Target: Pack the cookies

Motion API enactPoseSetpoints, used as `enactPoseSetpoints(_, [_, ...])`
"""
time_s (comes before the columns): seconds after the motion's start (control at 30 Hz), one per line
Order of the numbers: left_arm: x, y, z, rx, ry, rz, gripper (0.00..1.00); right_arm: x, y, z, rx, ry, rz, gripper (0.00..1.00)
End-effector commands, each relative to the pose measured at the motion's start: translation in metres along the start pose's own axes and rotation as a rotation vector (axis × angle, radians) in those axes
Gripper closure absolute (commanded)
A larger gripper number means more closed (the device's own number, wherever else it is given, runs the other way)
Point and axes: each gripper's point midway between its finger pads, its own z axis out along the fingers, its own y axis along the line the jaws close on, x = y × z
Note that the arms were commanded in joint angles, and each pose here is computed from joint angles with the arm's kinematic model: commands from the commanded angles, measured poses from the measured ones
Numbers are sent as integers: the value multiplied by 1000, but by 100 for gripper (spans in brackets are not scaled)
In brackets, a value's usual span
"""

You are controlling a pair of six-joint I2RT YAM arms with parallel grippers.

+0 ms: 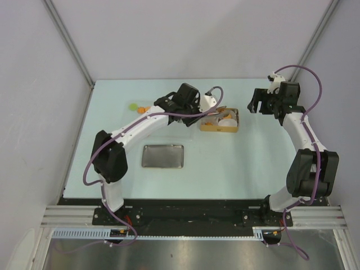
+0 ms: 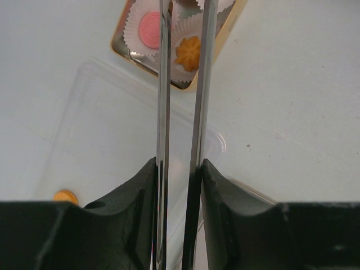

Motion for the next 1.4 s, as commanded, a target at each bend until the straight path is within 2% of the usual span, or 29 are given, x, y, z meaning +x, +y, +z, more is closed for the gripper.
enactPoseSetpoints(0.0, [-29, 1, -2, -13, -62, 1, 62, -11, -1, -7, 0, -37, -6, 16])
enactPoseSetpoints(0.63, [-31, -22, 33, 13, -30, 48, 62, -10, -5, -7, -2, -33, 0, 16])
enactPoseSetpoints(1.07, [-33, -19, 37, -4, -27, 59, 63, -8, -6, -6, -4, -25, 5, 16])
enactPoseSetpoints(1.37, [-33, -17, 36, -14, -26, 65, 59, -6, -8, -6, -3, -21, 7, 16])
